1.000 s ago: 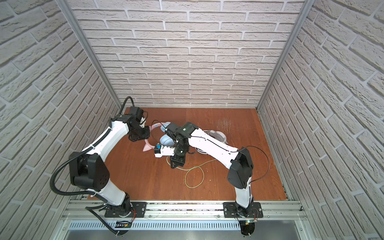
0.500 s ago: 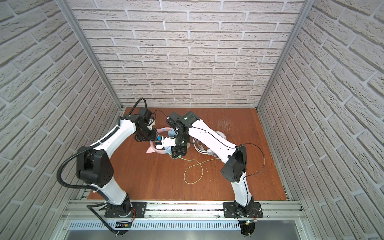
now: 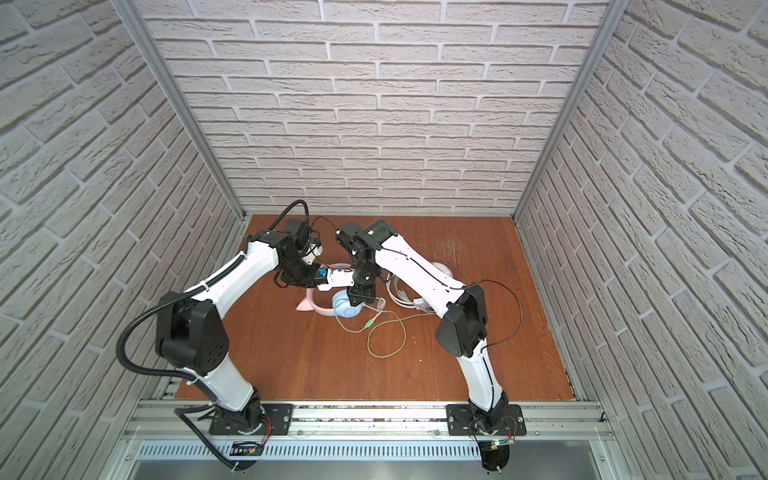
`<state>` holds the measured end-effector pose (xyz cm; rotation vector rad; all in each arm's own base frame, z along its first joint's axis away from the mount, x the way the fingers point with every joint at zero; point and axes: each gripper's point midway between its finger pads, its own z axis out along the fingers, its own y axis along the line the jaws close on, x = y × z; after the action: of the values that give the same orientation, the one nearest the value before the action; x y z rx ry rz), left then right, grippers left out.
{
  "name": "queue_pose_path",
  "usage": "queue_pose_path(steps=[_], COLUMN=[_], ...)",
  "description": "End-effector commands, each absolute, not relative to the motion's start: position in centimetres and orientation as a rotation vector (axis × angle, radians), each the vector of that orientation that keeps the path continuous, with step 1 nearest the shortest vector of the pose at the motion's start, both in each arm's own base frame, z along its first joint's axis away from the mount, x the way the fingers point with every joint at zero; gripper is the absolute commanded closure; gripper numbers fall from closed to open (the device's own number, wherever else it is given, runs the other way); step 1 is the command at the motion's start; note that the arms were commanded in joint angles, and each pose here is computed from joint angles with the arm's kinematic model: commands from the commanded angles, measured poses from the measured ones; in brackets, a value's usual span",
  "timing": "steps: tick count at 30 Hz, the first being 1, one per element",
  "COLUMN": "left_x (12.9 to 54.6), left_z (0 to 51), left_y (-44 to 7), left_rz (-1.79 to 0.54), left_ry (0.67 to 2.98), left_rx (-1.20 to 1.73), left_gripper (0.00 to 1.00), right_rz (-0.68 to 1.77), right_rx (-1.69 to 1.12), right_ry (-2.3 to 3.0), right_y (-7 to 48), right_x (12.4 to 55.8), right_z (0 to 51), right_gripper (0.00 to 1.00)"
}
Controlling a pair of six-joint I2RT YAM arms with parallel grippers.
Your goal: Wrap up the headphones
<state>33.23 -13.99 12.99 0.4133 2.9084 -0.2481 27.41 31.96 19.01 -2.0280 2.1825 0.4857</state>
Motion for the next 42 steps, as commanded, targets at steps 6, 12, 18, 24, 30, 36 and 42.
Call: queue_pose_path(steps=[6,12,18,24,30,36,42], left_x=[31.0,30.5,30.4,30.3,30.3,29.8,29.3], left_z=[13.9,13.5,13.7,12.9,12.6,12.7,13.2], left_y=[-15.9,-16.3,-16.4,-15.7,-15.8,-16.0,-16.8], left_rz=[-0.335,-0.315,-0.307,-0.245,-0.252,-0.256,-0.302], left_ry=[2.891,2.905,2.893,2.93,2.937,2.933,2.892], left_rx=[0.579,0.634,0.653,0.642,0.659,0.702,0.733], left_gripper=[1.0,1.0,1.0,1.0,1.0,1.0,1.0], right_rz=[0.318,0.216,0.192,0.255,0.182,0.153,0.278], right_rx=[-1.96,-1.928,-1.91,-1.931,-1.946,-1.898,-1.848], right_ry=[2.105,2.094,2.07,2.02,2.033,2.046,2.092], right_y=[31.4,31.2,31.6,31.9,31.1,31.3,32.3], right_x=[31.3,33.2,34.3,33.5,33.9,35.8,36.1], right_z=[20.0,19.7,19.4,20.9,20.0,19.3,18.5], right_gripper=[0.95,0.95,0.95,0.95,0.95,0.95,0.94])
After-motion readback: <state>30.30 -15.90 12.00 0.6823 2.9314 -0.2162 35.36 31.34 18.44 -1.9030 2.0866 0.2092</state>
